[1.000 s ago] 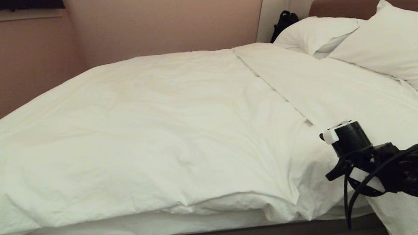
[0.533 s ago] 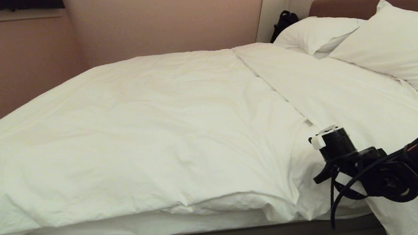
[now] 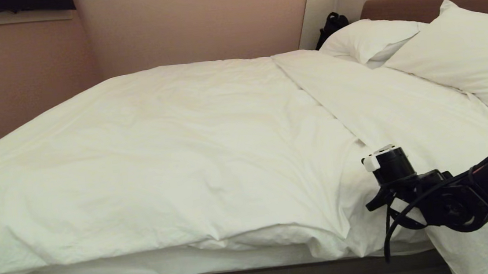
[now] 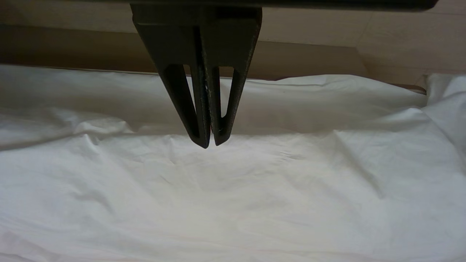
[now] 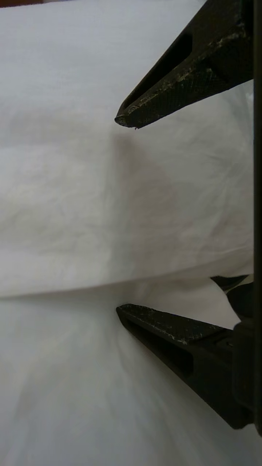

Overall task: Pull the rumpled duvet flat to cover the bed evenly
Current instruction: Flatten the corners of the folded blanket

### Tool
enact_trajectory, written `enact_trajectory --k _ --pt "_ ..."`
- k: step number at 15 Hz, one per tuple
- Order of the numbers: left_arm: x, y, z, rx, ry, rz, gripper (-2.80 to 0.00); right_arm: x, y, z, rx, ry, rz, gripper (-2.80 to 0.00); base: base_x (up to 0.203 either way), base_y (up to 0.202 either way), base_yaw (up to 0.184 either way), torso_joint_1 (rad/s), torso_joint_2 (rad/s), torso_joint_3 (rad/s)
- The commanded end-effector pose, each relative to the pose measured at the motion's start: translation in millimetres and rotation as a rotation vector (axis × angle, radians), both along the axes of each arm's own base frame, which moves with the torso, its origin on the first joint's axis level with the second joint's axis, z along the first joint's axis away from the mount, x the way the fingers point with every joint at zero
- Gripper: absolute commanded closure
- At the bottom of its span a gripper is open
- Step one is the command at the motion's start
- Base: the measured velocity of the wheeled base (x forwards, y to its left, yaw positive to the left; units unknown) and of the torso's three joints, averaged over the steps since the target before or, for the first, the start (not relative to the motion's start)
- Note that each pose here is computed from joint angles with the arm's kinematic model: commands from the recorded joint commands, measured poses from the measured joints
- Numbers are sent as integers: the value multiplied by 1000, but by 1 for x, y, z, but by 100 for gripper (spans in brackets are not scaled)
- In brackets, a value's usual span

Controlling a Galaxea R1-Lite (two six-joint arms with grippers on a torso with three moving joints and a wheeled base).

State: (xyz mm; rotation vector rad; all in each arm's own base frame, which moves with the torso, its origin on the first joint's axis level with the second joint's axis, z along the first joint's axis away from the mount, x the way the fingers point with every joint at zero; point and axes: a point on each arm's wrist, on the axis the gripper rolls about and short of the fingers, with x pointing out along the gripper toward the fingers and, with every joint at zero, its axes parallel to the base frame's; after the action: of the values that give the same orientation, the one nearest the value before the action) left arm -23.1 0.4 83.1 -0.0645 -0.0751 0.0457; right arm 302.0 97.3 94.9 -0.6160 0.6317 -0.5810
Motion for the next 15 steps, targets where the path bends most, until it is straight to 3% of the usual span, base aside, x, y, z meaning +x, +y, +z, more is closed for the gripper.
enact_trajectory --k 1,12,13,15 --pt "0 0 0 -1 0 1 0 2 -4 2 -3 -8 -17 -280 0 0 0 0 0 0" --pt "0 0 0 -1 -2 1 0 17 -27 4 -25 -6 -98 -280 0 0 0 0 0 0" --pt "0 0 0 -1 0 1 0 17 -27 4 -23 -9 -97 0 0 0 0 0 0 0" --pt "0 0 0 -1 -2 1 0 16 -26 5 -21 -13 -94 0 0 0 0 0 0 0"
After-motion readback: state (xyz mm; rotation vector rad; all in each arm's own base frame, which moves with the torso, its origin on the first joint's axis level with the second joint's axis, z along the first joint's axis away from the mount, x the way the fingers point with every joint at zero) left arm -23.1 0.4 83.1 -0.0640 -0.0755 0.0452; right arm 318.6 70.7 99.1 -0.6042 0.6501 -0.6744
